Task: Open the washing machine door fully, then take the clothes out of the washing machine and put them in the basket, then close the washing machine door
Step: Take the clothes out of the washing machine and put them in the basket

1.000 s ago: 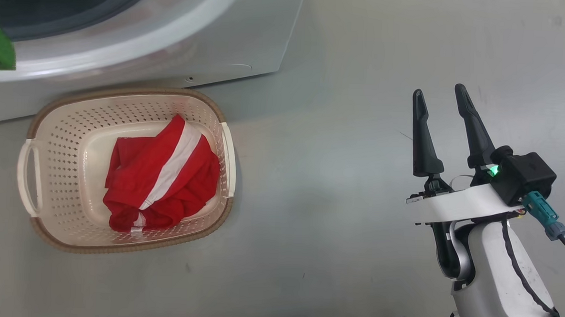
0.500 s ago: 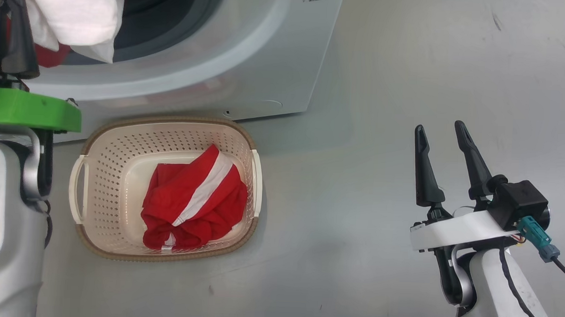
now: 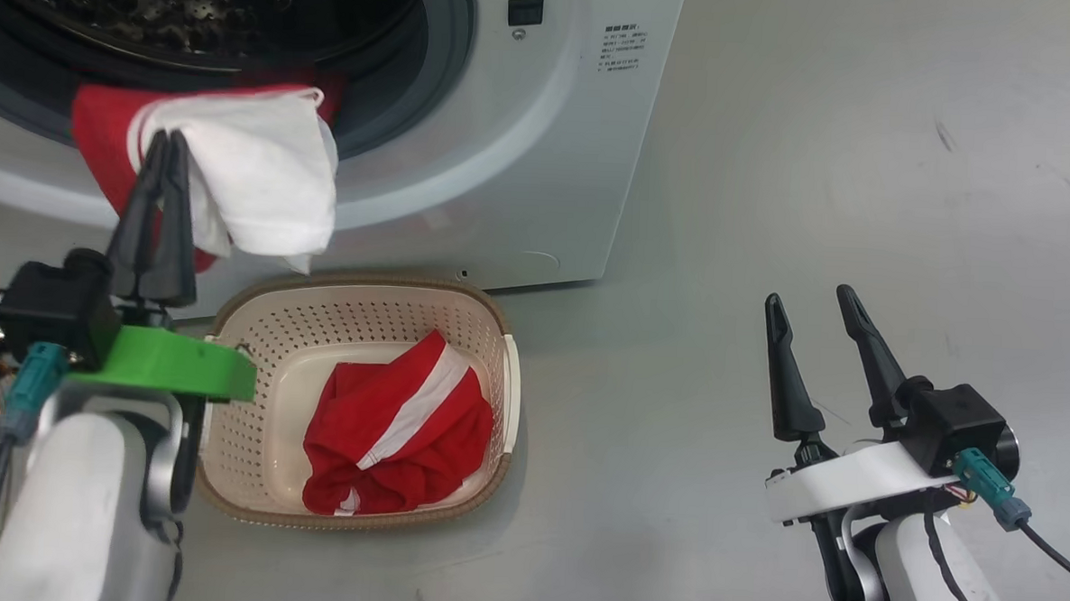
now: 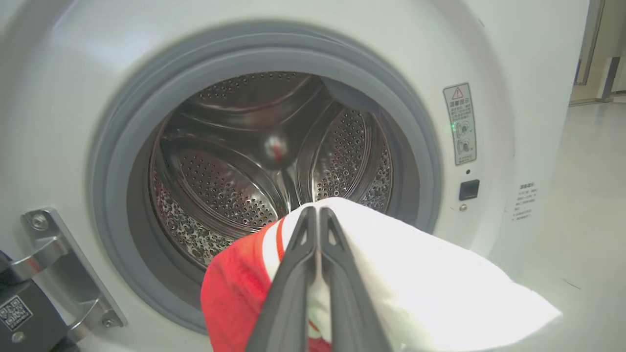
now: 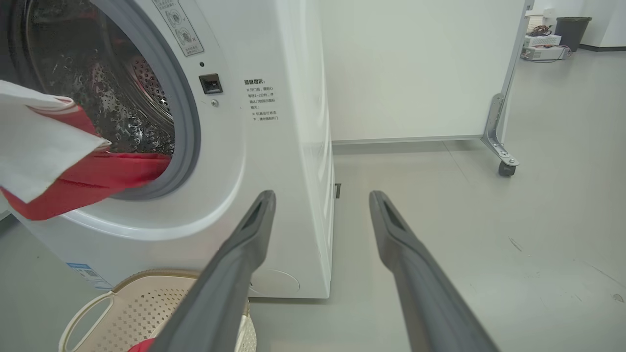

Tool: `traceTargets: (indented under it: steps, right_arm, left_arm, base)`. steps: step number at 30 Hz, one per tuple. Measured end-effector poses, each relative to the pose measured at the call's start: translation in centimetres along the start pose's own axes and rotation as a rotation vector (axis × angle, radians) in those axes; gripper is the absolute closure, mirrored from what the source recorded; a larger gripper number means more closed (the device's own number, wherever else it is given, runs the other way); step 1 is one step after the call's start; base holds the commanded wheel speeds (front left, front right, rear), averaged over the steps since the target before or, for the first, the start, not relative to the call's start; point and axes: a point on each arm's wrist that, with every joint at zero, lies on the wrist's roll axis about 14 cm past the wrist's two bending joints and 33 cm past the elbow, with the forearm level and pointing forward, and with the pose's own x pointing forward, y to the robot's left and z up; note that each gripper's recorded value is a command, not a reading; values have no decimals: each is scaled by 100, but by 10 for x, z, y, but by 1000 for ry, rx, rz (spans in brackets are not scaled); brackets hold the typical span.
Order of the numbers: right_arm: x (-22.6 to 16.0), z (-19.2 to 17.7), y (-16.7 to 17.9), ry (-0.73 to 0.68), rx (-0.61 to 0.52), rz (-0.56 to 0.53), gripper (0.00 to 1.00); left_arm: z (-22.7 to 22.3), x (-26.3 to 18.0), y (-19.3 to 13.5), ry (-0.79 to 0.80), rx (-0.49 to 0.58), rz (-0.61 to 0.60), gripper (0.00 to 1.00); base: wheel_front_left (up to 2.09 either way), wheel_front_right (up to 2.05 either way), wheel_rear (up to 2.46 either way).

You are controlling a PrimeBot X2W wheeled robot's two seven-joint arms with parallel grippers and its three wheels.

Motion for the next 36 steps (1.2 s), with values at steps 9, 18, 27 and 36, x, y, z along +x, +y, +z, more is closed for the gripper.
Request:
traceTargets:
  steps: [9,18,27,36]
  right_arm:
    - [-9,4,8,-7,-4,20,0]
    - [-9,-1,8,4,1,23,0]
    - [1,-2,1,-1,2,16,0]
    - [7,-12,-9,25,-3,0,0]
  left_arm:
    - [-45,-42,-25,204,-94,-31,100]
    - [-102,-65,-30,405,-183,-12,100]
    - [-168,-84,-23,622,-237,18,100]
    - [-205,-65,-9,690,-215,43,100]
  base:
    - [0,0,0]
    - [0,0,0]
    - [0,0,0]
    - [0,0,0]
